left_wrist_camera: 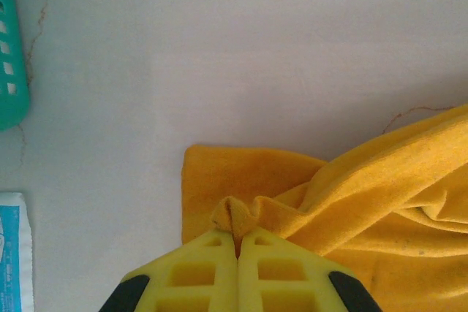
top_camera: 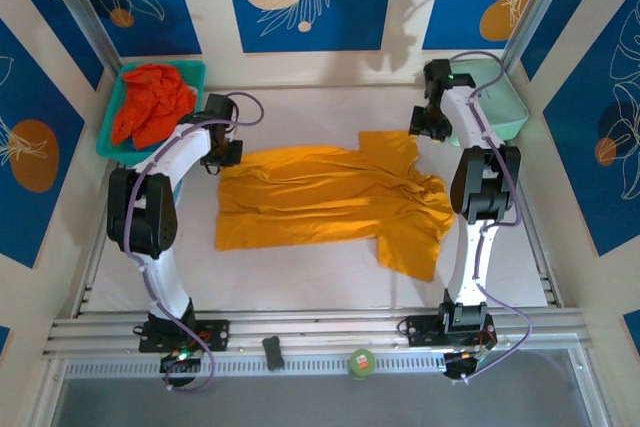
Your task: Fold and stack the t-shirts
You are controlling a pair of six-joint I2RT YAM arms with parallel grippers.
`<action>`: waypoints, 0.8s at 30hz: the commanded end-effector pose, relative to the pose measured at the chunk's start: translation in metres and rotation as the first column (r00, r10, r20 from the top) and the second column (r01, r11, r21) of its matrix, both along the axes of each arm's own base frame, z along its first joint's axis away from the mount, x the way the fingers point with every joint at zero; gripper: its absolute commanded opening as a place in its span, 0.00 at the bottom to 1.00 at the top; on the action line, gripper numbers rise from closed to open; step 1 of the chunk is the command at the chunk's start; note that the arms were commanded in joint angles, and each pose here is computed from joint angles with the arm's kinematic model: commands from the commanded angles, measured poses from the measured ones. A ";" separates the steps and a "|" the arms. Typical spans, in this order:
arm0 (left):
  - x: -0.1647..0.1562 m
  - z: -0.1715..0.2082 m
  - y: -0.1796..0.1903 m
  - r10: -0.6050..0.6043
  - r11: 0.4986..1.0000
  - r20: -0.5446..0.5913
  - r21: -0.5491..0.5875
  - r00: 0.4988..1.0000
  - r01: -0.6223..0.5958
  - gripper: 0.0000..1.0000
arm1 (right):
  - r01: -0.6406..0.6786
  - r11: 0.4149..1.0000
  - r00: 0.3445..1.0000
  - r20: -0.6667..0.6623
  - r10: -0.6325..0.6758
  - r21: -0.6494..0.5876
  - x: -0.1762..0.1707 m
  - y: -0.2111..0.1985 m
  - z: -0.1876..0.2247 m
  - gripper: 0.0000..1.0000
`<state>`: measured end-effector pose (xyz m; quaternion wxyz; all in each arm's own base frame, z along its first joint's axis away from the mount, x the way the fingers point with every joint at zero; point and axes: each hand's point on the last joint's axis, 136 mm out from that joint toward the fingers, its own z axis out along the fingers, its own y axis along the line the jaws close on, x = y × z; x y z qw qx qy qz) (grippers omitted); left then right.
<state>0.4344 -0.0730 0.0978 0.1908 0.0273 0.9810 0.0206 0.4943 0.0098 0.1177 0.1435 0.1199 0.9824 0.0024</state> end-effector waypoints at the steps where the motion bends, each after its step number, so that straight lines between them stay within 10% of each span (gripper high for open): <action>1: -0.002 0.008 -0.004 -0.006 1.000 0.013 -0.012 1.000 0.006 0.00 | -0.105 0.994 0.992 -0.062 0.107 0.035 0.015 0.010 -0.035 0.42; 24: 0.000 -0.008 -0.007 -0.012 1.000 -0.011 -0.023 1.000 0.012 0.00 | -0.129 0.991 0.986 -0.103 0.133 0.042 0.058 0.006 -0.108 0.38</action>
